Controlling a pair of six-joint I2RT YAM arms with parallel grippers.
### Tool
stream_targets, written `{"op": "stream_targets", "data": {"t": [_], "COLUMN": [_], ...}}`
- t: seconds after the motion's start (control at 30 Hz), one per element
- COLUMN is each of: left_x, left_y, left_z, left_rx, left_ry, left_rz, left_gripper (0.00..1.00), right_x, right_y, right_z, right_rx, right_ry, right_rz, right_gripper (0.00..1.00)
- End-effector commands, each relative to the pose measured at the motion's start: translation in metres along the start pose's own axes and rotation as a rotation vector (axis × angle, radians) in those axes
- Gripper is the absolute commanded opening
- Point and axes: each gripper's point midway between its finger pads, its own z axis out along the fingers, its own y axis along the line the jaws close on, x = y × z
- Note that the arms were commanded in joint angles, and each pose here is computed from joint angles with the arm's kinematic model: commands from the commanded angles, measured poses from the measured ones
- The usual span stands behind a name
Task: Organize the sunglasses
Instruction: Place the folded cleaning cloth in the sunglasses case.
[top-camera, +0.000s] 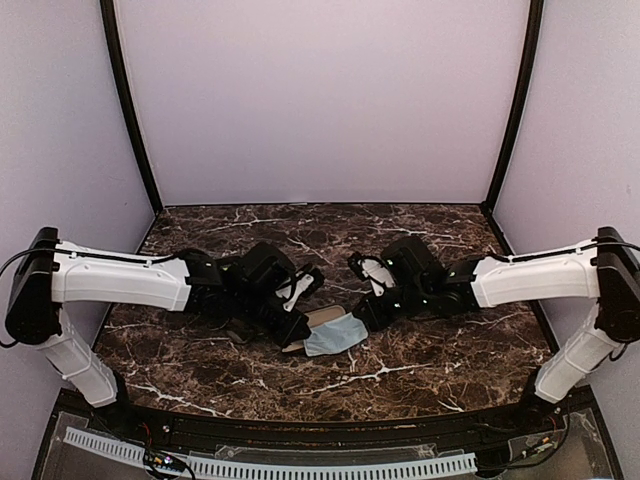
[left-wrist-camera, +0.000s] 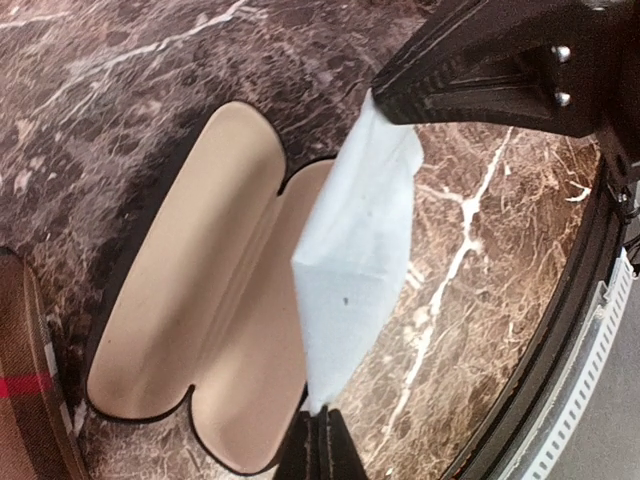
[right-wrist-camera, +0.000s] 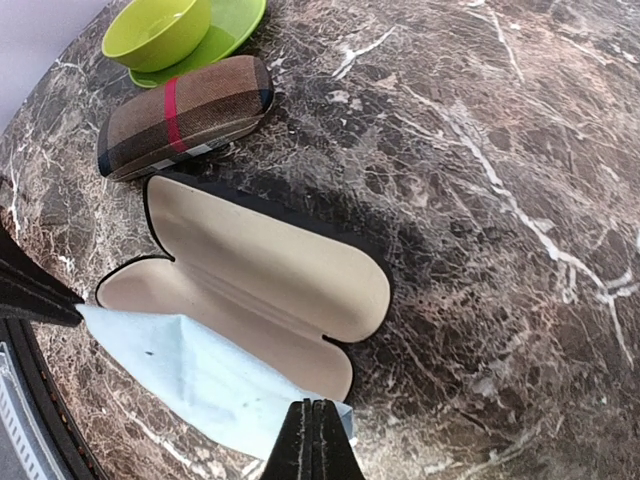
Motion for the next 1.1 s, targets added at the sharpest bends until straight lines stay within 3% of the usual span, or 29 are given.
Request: {"op": "stream_targets", "data": {"t": [0.0, 0.53, 1.07], "left_x": [0.016, 0.003, 0.015], "left_y": [0.018, 0.045, 0.059], "left_z": [-0.012, -0.017, 0.008], "left_rx": [-0.046, -0.074, -0.094], "left_ry": [0.024, -0.023, 0.063], "left_rz": [-0.048, -0.108, -0.111], "left_gripper": [0.0, 0.0, 0.0], "right_x": [-0.02, -0.037, -0.023], "right_y": [0.006, 0.003, -0.004], "right_z": [0.008, 0.025, 0.047], "right_rx": [-0.037, -0.032, -0.038], "right_ry": [-0.033, -0.038, 0.038], "right_rz": [-0.014, 0.01, 0.009], "right_gripper": [0.0, 0.0, 0.0]}}
